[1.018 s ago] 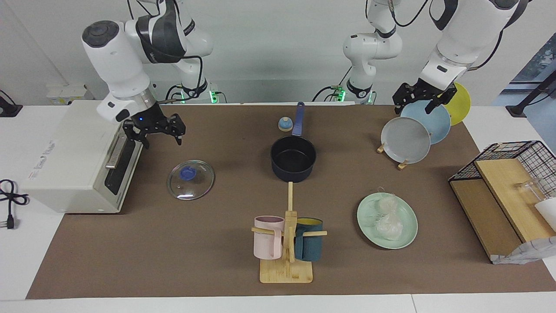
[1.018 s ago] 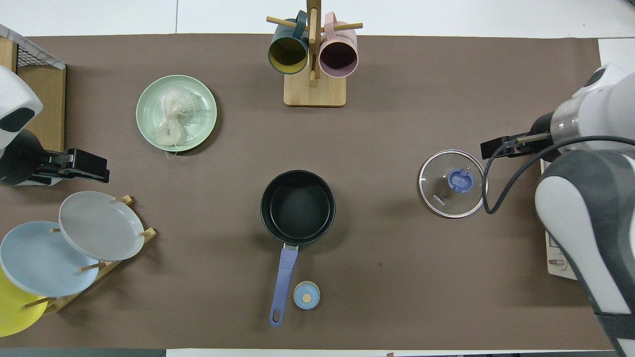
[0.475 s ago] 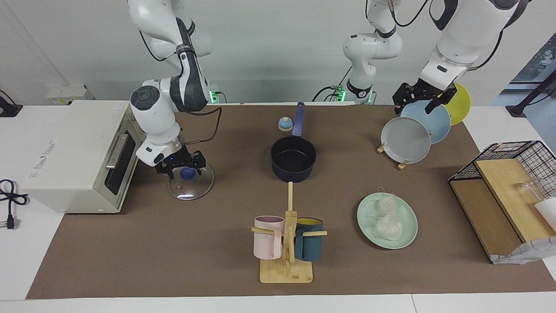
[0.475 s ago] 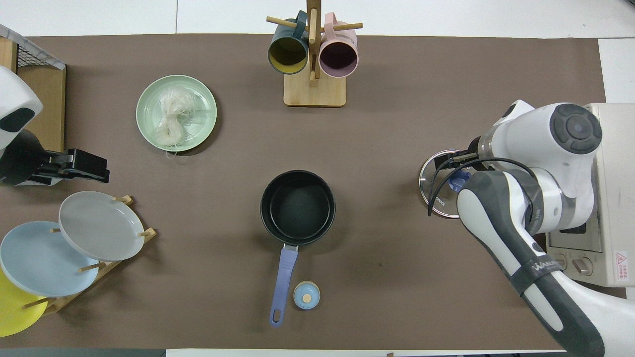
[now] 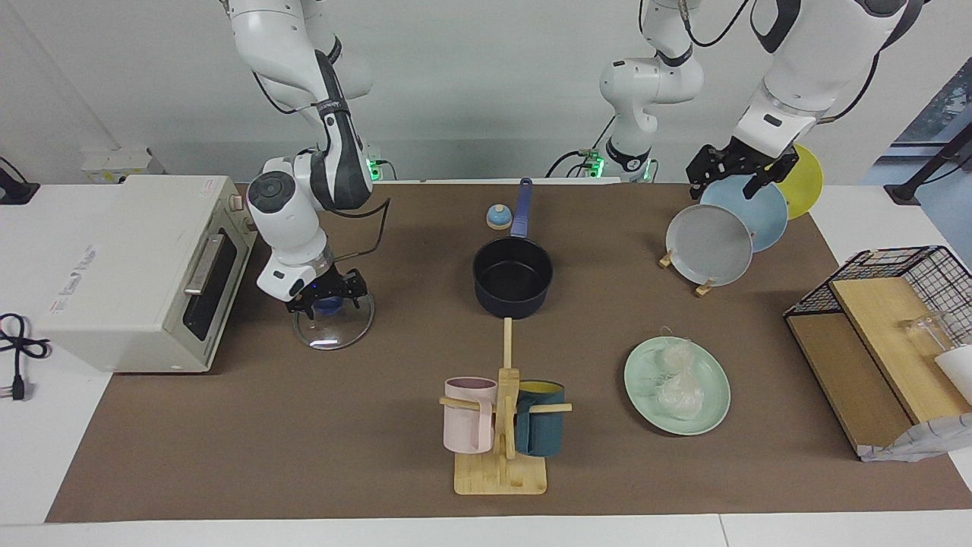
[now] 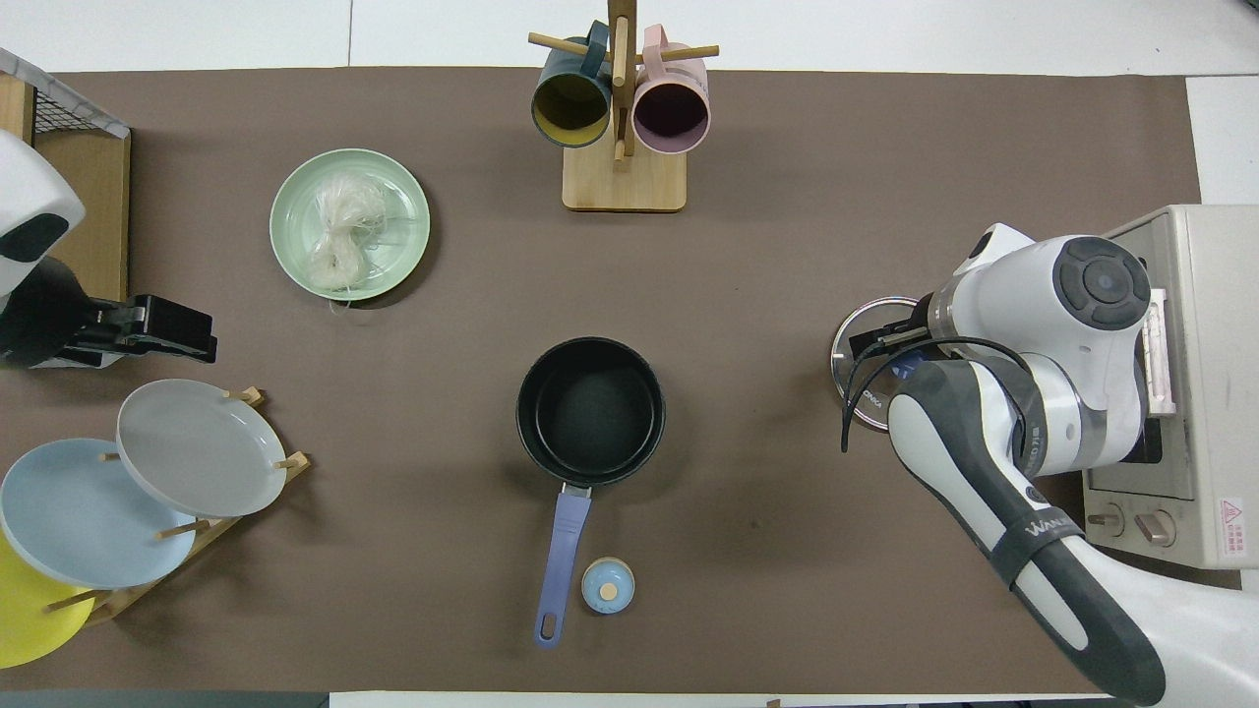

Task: Transfer vermicelli from plate to pot
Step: 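Grasp the glass lid by its blue knob with the right gripper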

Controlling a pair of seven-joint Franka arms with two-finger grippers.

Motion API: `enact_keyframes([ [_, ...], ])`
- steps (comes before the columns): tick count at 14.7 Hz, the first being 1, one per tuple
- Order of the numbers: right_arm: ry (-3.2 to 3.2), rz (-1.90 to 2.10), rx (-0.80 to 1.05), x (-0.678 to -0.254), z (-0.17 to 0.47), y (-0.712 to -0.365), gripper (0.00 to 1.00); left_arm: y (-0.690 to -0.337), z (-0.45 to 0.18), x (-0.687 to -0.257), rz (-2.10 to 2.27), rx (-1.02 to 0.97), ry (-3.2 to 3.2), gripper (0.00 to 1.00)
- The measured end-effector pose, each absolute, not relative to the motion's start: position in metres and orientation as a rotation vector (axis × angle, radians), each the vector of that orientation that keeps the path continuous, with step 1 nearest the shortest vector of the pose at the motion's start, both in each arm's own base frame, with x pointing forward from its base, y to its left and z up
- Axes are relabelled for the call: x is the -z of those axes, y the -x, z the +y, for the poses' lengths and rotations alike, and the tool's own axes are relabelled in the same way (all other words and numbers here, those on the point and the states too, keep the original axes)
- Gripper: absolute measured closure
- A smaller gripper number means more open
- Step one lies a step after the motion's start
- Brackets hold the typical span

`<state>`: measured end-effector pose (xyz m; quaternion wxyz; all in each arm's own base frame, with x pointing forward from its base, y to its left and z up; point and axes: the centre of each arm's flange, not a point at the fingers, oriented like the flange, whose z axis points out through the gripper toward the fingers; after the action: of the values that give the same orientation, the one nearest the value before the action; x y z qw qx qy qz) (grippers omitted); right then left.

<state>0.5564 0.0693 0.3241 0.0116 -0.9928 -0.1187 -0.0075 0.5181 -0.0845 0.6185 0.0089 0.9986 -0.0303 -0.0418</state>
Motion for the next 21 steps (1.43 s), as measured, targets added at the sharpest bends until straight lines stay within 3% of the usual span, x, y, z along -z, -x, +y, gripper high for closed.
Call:
enact_keyframes([
  [14, 3.095, -0.376, -0.006, -0.3213, 0.0687, -0.5545, 0.04, -0.518, -0.0845, -0.6185, -0.095, 0.131, -3.12, 0.0],
  [21, 3.096, -0.373, -0.011, -0.321, 0.0676, -0.5542, 0.2, -0.518, -0.0845, -0.6185, -0.095, 0.131, -3.12, 0.0],
])
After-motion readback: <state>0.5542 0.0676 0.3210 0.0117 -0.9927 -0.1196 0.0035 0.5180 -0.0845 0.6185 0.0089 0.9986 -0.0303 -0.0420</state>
